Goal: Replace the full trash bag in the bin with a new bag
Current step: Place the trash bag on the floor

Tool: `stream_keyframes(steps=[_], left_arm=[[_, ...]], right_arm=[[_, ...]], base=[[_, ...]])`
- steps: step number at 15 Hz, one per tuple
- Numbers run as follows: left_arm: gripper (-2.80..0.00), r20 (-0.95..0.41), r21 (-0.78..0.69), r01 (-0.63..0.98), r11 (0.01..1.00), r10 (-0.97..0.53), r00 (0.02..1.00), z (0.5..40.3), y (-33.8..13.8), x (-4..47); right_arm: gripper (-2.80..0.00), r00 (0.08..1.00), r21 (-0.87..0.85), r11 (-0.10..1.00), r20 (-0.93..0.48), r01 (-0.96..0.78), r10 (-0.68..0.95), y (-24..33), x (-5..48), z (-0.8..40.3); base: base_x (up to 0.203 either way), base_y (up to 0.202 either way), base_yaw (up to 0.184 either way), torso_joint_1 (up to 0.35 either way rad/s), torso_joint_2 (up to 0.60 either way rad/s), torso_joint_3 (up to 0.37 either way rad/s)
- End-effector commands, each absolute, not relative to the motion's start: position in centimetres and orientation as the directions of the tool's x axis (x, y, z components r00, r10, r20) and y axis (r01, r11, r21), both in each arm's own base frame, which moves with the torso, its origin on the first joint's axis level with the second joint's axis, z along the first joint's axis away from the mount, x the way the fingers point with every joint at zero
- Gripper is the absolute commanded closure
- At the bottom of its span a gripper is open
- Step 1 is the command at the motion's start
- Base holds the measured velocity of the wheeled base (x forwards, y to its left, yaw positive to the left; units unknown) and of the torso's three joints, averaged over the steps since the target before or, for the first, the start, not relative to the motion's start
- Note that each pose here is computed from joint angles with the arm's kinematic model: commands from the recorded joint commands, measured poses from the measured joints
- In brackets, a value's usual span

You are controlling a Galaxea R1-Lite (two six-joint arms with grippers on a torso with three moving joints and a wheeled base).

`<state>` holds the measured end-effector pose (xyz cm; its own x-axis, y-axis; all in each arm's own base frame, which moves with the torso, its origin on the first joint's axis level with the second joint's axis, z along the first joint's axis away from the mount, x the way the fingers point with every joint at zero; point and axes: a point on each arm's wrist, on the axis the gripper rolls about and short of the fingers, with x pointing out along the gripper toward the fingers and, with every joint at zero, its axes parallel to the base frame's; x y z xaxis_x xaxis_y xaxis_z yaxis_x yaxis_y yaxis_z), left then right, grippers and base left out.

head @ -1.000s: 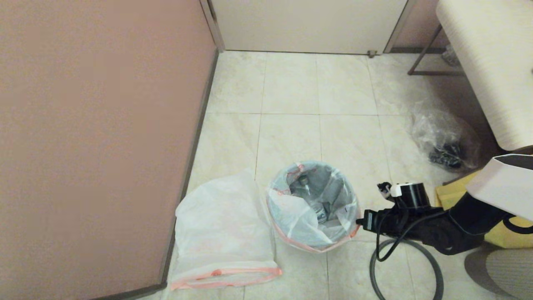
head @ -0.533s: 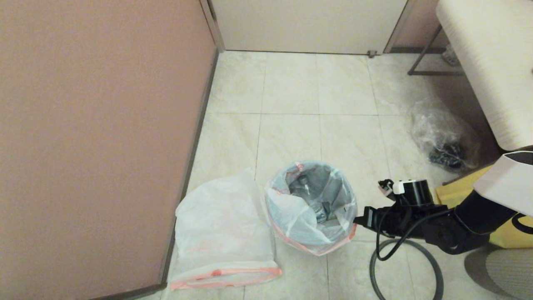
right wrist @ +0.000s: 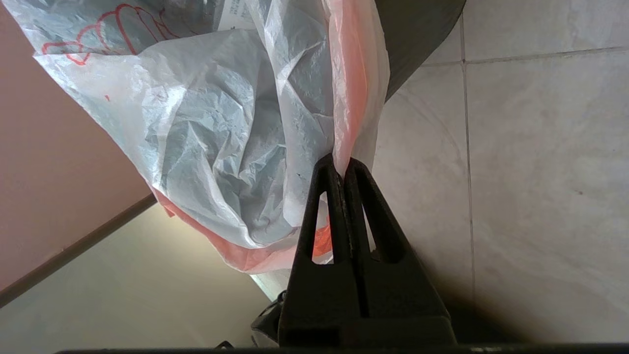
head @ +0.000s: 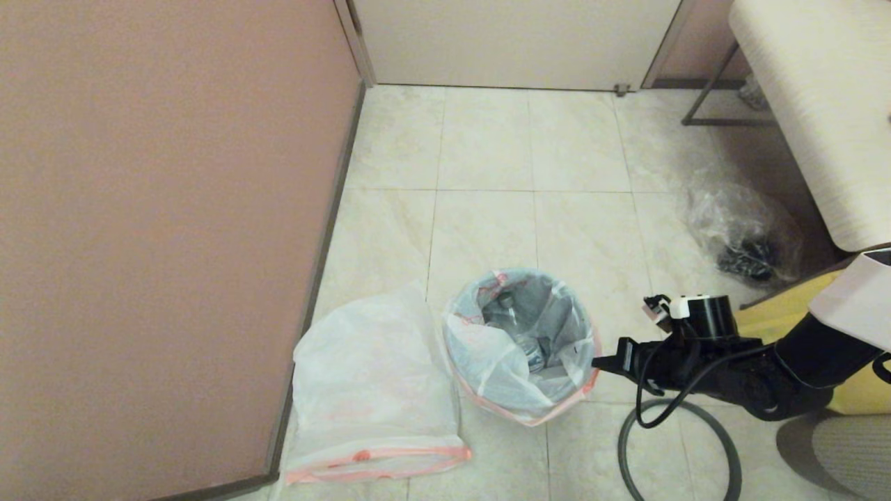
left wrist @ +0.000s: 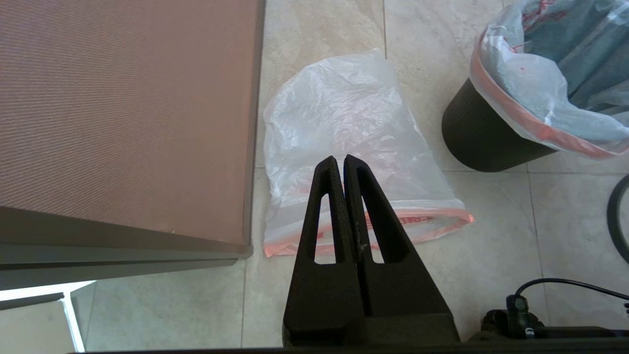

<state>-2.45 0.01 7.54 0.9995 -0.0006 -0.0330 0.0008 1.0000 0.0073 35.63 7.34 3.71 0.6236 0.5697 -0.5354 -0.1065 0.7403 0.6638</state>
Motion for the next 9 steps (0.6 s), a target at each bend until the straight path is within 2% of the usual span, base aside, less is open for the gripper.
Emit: stream_keyframes(steps=[1,9], left_arm=[[0.0,-0.035,0.008,0.0,1.0,0.0,0.999,7.5,0.0,-2.4],[0.0,-0.035,0.008,0.0,1.0,0.0,0.999,7.5,0.0,-2.4]], right_arm=[[0.0,0.632,0.668,0.736,-0.525,-0.111,0.571,7.1,35.7,3.8],[0.0,0.666,0.694,0.69,-0.417,-0.206,0.619,6.9,34.6,4.4]], base=[[0.0,0.0,0.0,0.0,0.0,0.0],[0.0,0.0,0.0,0.0,0.0,0.0]])
